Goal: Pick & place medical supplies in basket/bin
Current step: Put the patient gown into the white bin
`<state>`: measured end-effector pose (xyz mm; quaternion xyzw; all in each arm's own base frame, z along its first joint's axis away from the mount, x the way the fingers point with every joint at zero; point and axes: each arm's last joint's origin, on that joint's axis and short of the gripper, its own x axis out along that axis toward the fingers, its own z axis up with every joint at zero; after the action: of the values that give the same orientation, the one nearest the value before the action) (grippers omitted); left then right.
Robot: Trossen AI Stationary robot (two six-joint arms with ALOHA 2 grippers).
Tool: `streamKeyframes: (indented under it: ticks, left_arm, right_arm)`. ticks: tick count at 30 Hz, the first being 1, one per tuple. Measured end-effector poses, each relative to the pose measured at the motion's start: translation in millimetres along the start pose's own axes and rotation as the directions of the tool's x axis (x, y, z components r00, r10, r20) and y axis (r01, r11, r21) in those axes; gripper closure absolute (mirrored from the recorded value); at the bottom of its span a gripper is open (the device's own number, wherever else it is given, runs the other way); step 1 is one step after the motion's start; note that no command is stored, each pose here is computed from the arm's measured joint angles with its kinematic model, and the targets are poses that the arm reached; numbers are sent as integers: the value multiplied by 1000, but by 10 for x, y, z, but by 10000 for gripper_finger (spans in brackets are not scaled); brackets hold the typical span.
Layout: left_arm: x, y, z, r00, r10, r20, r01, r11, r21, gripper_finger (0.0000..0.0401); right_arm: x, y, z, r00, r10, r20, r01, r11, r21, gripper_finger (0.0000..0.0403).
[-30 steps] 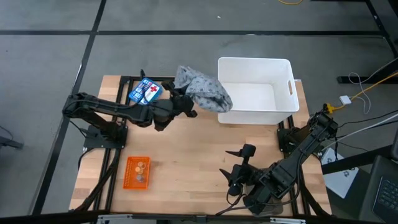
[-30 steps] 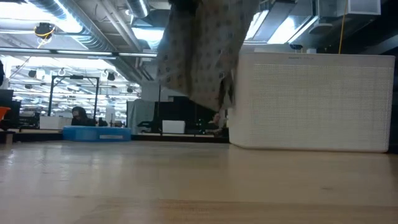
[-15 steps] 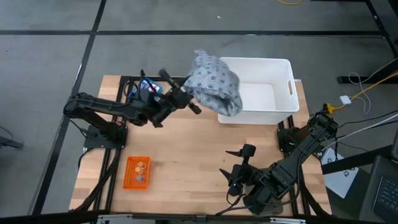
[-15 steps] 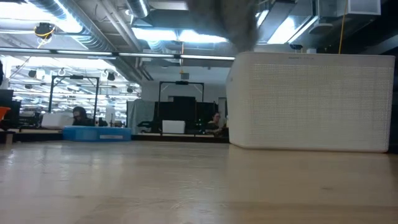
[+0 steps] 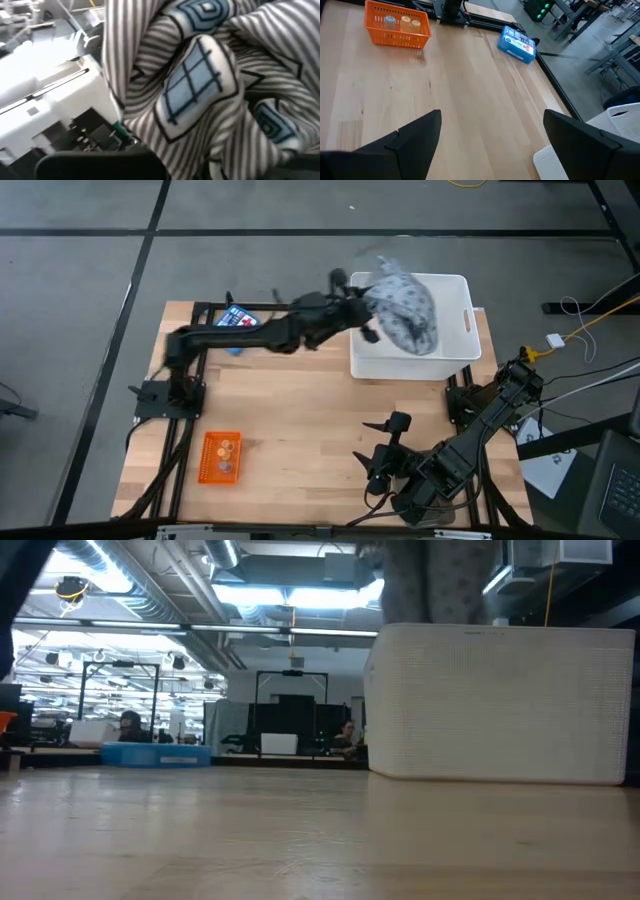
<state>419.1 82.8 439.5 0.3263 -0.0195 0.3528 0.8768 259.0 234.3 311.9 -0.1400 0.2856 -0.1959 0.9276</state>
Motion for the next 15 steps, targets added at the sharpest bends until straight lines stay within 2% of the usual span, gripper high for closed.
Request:
streamKeyframes:
  ticks: [3,9,12,15]
  left_arm:
    - [317,-109,-106,999,-32,6,32,999,-20,370]
    - [845,-235,-414,991,-101,-83,96,994,-61,370]
    - [956,-300,-686,991,-97,-92,86,988,-125,370]
    - [993,-243,-912,969,-154,-196,111,971,-211,370]
  right_arm:
    - [0,3,-1,1000,9,-6,-9,1000,5,50]
    - [-1,13,4,1000,25,-10,-25,1000,18,50]
    - [-1,16,4,999,30,-13,-30,999,35,50]
    - [-2,23,2,998,50,-26,-49,998,50,50]
